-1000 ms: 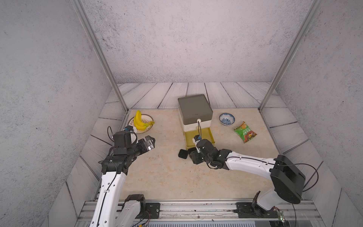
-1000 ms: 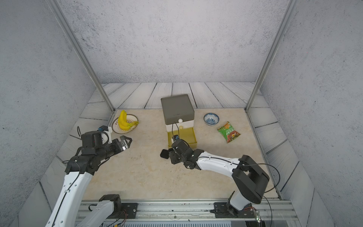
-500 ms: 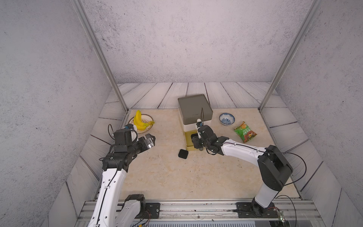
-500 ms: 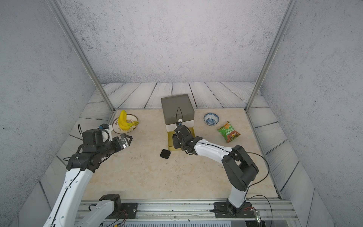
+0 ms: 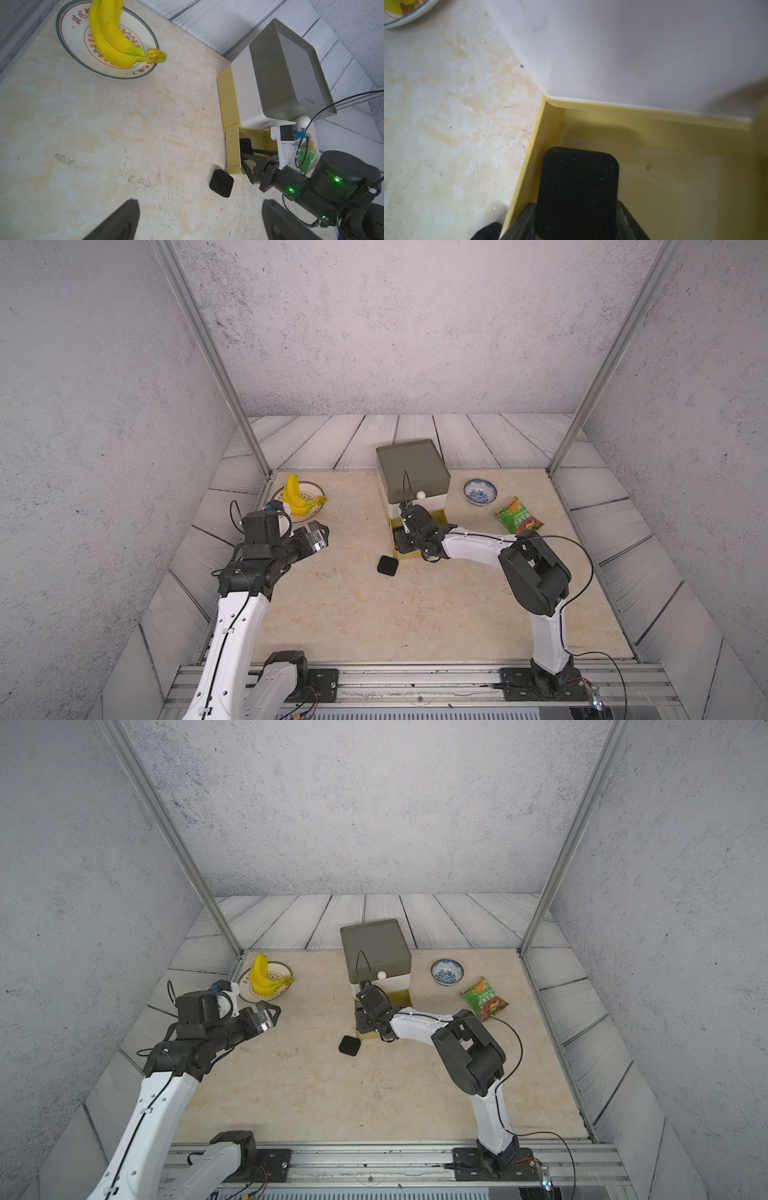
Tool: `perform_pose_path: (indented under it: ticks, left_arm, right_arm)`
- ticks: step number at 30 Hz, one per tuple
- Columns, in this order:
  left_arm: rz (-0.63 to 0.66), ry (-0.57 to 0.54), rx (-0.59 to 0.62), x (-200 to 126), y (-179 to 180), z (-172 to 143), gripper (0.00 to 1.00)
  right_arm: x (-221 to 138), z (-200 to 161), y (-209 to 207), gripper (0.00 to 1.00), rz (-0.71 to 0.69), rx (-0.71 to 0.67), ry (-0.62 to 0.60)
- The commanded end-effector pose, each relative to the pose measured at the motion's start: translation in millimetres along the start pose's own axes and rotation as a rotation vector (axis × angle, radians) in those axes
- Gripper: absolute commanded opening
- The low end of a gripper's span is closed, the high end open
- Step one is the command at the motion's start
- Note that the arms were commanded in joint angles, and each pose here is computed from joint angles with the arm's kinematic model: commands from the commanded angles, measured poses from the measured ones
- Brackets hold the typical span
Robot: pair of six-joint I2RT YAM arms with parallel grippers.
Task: Place the brooch boxes into the drawer by color
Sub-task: Place the brooch box in the drawer.
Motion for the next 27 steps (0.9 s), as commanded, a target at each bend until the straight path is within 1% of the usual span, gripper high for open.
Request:
perform_pose_path:
  ticks: [1, 2, 4, 9, 12, 17, 21, 25, 27]
  left_arm:
    - [-0.002, -0.026, 0.005, -1.9, 1.0, 2.4, 0.98]
    - [0.0, -0.024, 0.007, -1.6, 1.4, 1.9, 0.98]
    - [0.001, -0.022, 0.008, -1.3, 1.5, 1.9, 0.98]
    - [-0.004, -0.03, 0.009, -3.8, 0.0, 3.6, 0.98]
    - [-0.006, -0.035, 0.01, -7.2, -1.5, 4.0, 0.98]
    - [-0.008, -0.048, 0.013, -14.5, -3.8, 5.0, 0.98]
    - [-0.008, -0.059, 0.017, -21.5, -6.2, 6.4, 0.98]
    - [-0.013, -0.061, 0.013, -24.0, -7.3, 5.9, 0.98]
    - [-0.014, -0.054, 0.012, -24.1, -7.5, 5.8, 0.98]
  right_arm:
    - [2.6, 11.7, -0.9, 0.49, -0.012, -0.008, -0.034]
    - [2.9, 12.3, -1.5, 0.55, -0.018, -0.012, -0.033]
    - [1.2, 14.0, -2.1, 0.61, -0.026, -0.023, -0.039]
    - [-17.0, 25.5, 0.0, 0.67, -0.016, -0.052, -0.077]
    - [-33.6, 32.6, 3.2, 0.7, 0.007, -0.074, -0.098]
    - [-66.9, 35.8, 6.8, 0.79, 0.058, -0.095, -0.132]
    - [-95.8, 20.0, 17.1, 0.8, 0.125, -0.15, -0.13]
    - [-111.9, -15.0, 36.9, 0.8, 0.175, -0.197, -0.048]
    - [-115.6, -26.9, 42.9, 0.8, 0.202, -0.139, 0.0]
Point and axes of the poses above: each gripper's point midway between its finger pads, its own x axis out along the fingers, its own y axis along the line the jaws close on, z = x × y, the point moved 7 cm from there along -x, back along the fingers, and after that the axes turned 3 degrees about x, right-handed, at the moved point
